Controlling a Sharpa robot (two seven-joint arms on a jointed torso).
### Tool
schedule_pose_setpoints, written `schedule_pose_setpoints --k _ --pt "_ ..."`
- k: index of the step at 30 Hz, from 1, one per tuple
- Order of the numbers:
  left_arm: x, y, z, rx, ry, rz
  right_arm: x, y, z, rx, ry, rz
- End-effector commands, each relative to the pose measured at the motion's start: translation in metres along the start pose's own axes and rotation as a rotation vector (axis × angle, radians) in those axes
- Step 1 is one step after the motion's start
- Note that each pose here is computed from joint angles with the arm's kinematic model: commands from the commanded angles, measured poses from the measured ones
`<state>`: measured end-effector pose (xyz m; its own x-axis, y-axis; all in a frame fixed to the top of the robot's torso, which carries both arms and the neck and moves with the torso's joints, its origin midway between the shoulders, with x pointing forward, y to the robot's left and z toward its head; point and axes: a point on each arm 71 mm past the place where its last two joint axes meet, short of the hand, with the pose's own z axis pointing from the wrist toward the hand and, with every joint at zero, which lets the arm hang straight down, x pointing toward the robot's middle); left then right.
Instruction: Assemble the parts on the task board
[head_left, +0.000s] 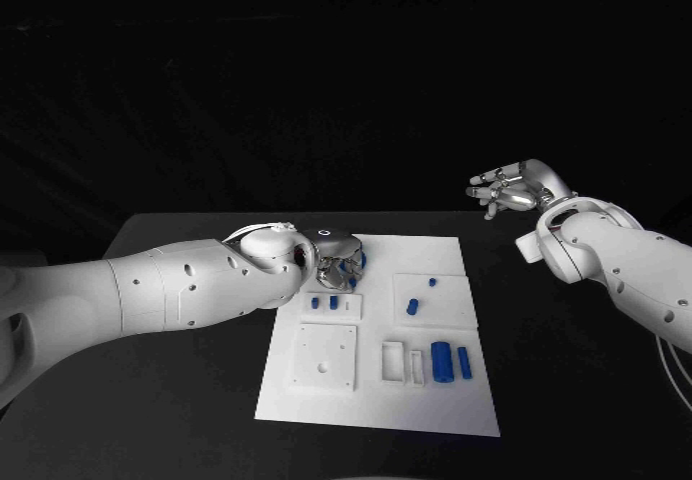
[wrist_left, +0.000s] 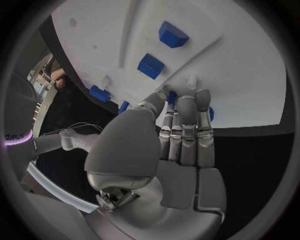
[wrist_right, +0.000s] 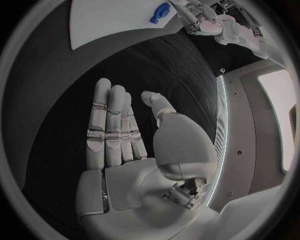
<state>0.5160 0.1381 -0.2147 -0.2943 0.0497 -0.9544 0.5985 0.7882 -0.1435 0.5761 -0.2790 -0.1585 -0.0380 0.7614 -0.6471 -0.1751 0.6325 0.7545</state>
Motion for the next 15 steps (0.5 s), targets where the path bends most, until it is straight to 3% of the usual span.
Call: schedule_pose_setpoints --k 1,15 --pt "0.0024 -0.0020 0.0007 0.006 0.012 -0.003 0.0009 0.0015 0.0000 -0.012 0.005 0.002" --pt "0.0024 -0.0016 0.0002 -0.001 0.003 0.000 0.0011 0.0013 0.0002 -0.011 0.005 0.002"
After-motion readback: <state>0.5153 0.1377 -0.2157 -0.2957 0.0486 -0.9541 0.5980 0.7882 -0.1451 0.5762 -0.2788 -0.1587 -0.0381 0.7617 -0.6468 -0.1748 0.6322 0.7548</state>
